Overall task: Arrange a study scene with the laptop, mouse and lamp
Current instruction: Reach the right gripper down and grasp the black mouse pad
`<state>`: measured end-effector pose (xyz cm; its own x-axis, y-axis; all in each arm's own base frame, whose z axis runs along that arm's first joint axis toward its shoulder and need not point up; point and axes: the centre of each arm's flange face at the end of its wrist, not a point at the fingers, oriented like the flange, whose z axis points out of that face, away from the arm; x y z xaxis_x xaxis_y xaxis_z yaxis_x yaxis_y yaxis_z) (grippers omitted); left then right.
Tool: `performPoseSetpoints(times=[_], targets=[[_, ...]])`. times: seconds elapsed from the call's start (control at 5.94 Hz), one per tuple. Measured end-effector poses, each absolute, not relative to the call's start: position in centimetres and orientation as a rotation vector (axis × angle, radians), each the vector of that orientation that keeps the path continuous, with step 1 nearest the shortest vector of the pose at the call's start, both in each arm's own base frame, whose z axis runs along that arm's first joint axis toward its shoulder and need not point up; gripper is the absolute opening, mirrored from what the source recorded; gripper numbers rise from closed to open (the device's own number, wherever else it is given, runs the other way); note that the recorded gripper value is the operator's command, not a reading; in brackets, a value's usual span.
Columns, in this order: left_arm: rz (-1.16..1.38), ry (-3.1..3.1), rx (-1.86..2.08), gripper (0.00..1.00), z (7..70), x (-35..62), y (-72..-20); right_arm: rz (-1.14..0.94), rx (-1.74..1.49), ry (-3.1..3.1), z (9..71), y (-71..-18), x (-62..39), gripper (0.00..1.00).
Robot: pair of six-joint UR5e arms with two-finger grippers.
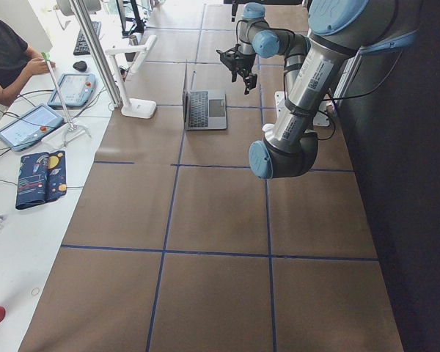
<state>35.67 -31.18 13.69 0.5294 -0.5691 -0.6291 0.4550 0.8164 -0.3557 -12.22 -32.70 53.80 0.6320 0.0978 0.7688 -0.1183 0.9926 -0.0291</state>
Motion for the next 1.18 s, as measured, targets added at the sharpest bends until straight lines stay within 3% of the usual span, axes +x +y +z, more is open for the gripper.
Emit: performPoseSetpoints(times=[0.5, 1.18], targets=[[-0.582, 0.811, -0.161, 1.0, 13.6, 36.3, -29.9, 0.081, -0.049, -0.849, 57.0, -25.1, -15.1, 1.0], [-0.572, 0.813, -0.169, 1.0, 13.5, 36.7, -29.3, 0.005, -0.144, -0.751, 60.9, -21.2, -18.5, 1.0]])
